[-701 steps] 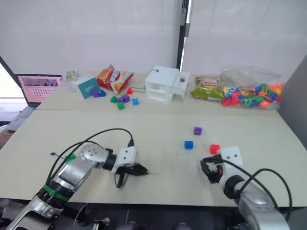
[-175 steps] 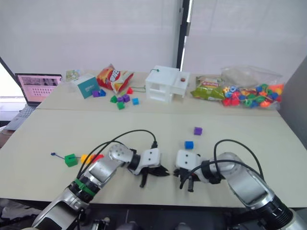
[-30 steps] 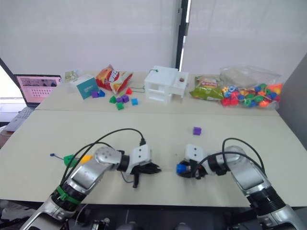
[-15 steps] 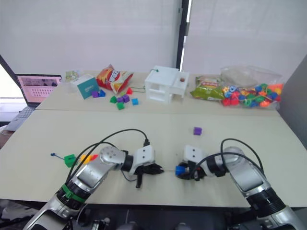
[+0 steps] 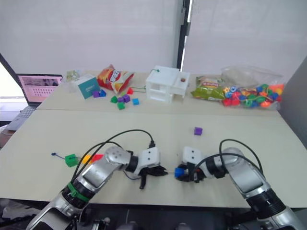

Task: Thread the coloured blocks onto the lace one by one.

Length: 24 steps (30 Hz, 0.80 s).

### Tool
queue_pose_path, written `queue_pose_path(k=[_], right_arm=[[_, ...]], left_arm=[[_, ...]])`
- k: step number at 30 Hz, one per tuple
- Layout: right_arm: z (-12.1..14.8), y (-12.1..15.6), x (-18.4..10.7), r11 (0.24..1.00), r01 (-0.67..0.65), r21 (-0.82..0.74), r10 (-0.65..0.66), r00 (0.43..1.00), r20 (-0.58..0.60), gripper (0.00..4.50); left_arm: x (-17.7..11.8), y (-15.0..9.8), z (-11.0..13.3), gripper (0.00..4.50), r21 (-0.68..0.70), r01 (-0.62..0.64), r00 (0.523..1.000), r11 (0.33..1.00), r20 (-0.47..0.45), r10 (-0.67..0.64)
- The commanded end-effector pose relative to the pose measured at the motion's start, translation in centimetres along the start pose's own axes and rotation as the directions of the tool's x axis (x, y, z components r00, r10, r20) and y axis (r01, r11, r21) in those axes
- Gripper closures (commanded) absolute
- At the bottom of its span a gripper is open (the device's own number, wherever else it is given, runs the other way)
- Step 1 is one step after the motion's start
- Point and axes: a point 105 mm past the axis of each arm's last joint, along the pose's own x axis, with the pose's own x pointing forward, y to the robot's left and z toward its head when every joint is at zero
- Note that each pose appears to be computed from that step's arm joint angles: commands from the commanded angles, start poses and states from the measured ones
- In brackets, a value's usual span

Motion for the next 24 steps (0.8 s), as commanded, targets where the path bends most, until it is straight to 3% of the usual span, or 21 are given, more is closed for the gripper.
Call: queue_pose_path(k=[1,15,21,24], right_arm=[[0.4,0.2,0.2,1.0,-0.002,-0.01,0.002,1.0,0.011,3.19],[0.2,-0.1,0.3,1.0,0.026,0.003,-0.026,1.0,0.001,3.19],[-0.2,-0.1,0.3,0.999,0.042,0.011,-0.042,0.999,-0.01,3.19],[-0.3,-0.1,0.2,0.999,0.05,0.014,-0.05,0.999,-0.013,3.19]], left_arm=[[1.3,-0.9,3.4,4.5,0.089,0.055,0.994,0.995,0.088,-0.063],[2.7,-1.4,4.3,4.5,0.066,0.087,0.989,0.994,0.116,-0.094],[-1.1,-0.3,2.6,2.55,-0.013,0.047,0.993,0.999,0.108,-0.046],[-2.6,-0.5,1.7,2.55,-0.013,0.047,0.995,0.999,0.093,-0.045]])
